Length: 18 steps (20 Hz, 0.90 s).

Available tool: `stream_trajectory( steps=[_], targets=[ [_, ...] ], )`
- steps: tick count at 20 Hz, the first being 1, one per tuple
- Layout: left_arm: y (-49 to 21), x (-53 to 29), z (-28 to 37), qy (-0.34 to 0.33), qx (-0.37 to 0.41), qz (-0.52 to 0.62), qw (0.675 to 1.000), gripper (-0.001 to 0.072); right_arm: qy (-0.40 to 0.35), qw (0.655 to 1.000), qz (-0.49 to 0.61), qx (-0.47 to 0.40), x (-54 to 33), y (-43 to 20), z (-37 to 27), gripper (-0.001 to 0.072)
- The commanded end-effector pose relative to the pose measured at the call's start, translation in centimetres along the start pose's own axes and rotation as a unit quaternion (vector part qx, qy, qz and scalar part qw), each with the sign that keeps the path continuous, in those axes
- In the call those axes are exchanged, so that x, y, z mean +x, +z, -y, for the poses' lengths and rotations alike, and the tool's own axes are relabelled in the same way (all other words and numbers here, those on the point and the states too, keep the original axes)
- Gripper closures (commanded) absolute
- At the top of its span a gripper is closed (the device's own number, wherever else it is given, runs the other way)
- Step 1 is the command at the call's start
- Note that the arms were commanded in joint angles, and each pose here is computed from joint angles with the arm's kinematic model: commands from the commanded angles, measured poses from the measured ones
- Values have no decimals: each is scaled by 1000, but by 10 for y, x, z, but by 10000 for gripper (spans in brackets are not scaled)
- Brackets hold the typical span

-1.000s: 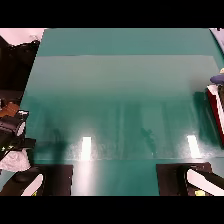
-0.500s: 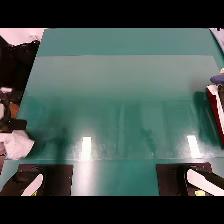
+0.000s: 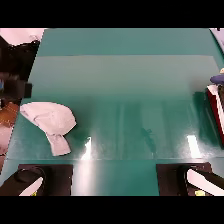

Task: Fold the shirts.

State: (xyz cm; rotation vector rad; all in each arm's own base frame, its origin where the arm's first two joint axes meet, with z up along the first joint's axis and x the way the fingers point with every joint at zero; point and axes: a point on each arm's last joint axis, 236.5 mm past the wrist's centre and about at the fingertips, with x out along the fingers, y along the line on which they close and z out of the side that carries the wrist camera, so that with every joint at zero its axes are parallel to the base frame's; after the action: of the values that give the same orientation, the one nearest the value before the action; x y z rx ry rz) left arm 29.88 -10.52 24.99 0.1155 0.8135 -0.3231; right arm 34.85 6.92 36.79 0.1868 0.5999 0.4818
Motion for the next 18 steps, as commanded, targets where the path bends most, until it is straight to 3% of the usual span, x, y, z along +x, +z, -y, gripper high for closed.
stream_trajectory(
  steps=[1, 3, 5, 6, 7, 8, 15, 18],
  targets=[
    [60, -14, 88, -117, 80, 59, 988, 691, -1, 1000, 8, 0, 0, 4, 0, 699],
    [55, 15, 105, -125, 119, 12, 985, 688, 0, 1000, 5, 0, 0, 2, 0, 698],
    [36, 41, 76, -66, 118, -55, 989, 687, 0, 1000, 0, 0, 0, 0, 0, 699],
    [26, 47, 56, -35, 114, -83, 989, 617, 0, 1000, 0, 0, 0, 0, 0, 699],
    [17, 50, 36, -8, 100, -107, 989, 252, 0, 1000, 0, 0, 0, 0, 0, 699],
    [6, 52, 15, 15, 71, -131, 989, 76, 0, 1000, 0, 0, 0, 0, 0, 699],
    [-124, 88, -128, 131, -133, -208, 960, 85, 0, 1000, 0, 0, 0, 0, 0, 699],
    [-186, 114, -161, 136, -235, -226, 936, 85, 0, 1000, -2, 0, 0, -1, 0, 699]
  ],
)
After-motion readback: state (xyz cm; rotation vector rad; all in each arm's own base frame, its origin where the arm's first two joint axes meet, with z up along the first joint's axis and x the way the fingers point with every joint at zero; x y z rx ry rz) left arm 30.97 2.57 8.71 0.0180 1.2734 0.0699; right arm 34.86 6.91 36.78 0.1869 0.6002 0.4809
